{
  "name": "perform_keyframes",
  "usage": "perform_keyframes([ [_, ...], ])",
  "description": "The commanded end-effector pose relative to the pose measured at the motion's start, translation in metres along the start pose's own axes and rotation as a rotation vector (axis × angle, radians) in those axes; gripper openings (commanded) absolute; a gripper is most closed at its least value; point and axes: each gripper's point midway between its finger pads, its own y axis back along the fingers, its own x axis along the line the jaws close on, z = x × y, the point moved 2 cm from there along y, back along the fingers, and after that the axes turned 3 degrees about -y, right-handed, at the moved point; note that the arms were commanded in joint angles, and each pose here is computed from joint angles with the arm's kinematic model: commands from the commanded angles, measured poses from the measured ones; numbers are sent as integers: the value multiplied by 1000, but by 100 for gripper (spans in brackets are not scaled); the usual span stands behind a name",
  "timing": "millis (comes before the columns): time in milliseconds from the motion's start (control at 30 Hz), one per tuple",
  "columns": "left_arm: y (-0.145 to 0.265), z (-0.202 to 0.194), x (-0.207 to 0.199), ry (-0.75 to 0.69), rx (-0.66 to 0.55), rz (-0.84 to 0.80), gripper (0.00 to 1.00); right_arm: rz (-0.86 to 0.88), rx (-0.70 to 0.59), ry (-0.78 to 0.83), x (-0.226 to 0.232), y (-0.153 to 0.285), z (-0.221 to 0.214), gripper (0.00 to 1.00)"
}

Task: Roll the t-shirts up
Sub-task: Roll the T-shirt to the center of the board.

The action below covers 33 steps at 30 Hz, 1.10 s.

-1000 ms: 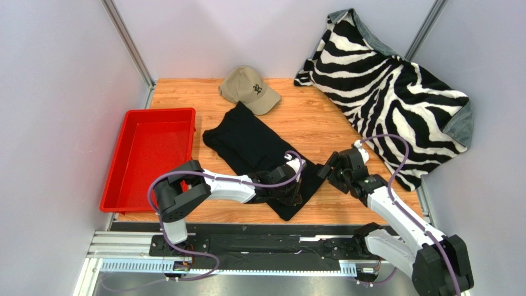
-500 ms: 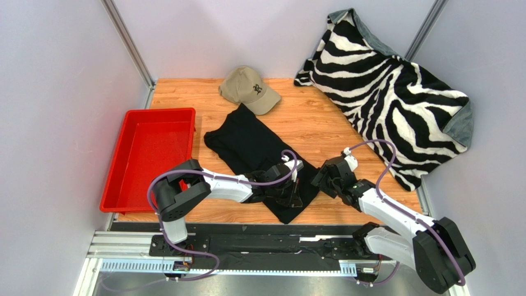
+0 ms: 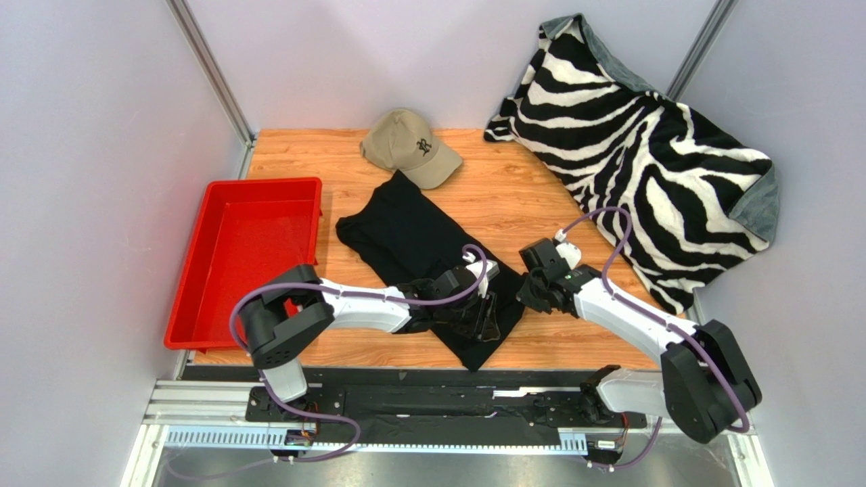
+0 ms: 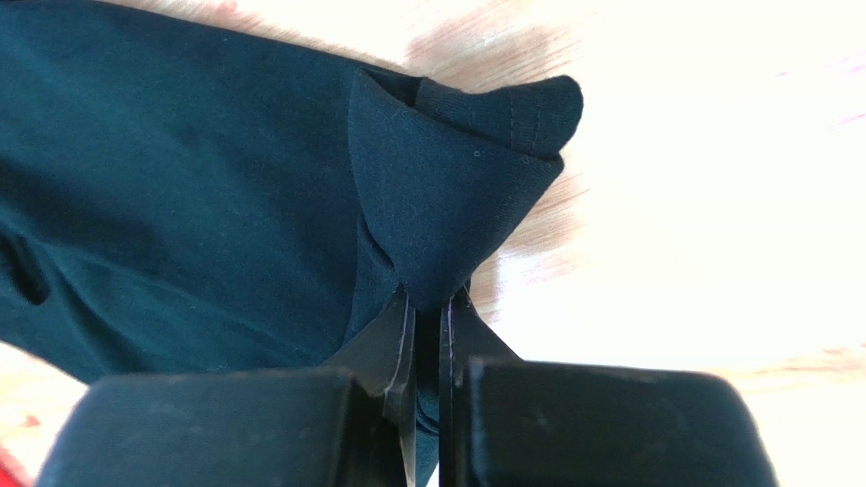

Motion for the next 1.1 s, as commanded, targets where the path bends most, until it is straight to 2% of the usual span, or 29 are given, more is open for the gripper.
perform_keyframes([
  [0,21,19,-14,-130,-68,35,48,-119,17,64,-10,4,2,0],
  [267,22,37,-29,-352,-179,208,55,-201,65,87,-4,4,4,0],
  [333,19,39,-30,-381,-205,251,58,-216,82,90,-5,4,2,0],
  [367,18,40,-29,-405,-213,267,63,-213,85,91,-2,4,3,0],
  [633,13,44,-33,-563,-267,412,65,-230,112,96,0,-1,0,0],
  [900,1,34,-44,-627,-251,376,65,-240,124,94,-1,-6,-4,0],
  [1067,-11,25,-47,-607,-241,331,64,-242,126,88,-2,-7,-4,0],
])
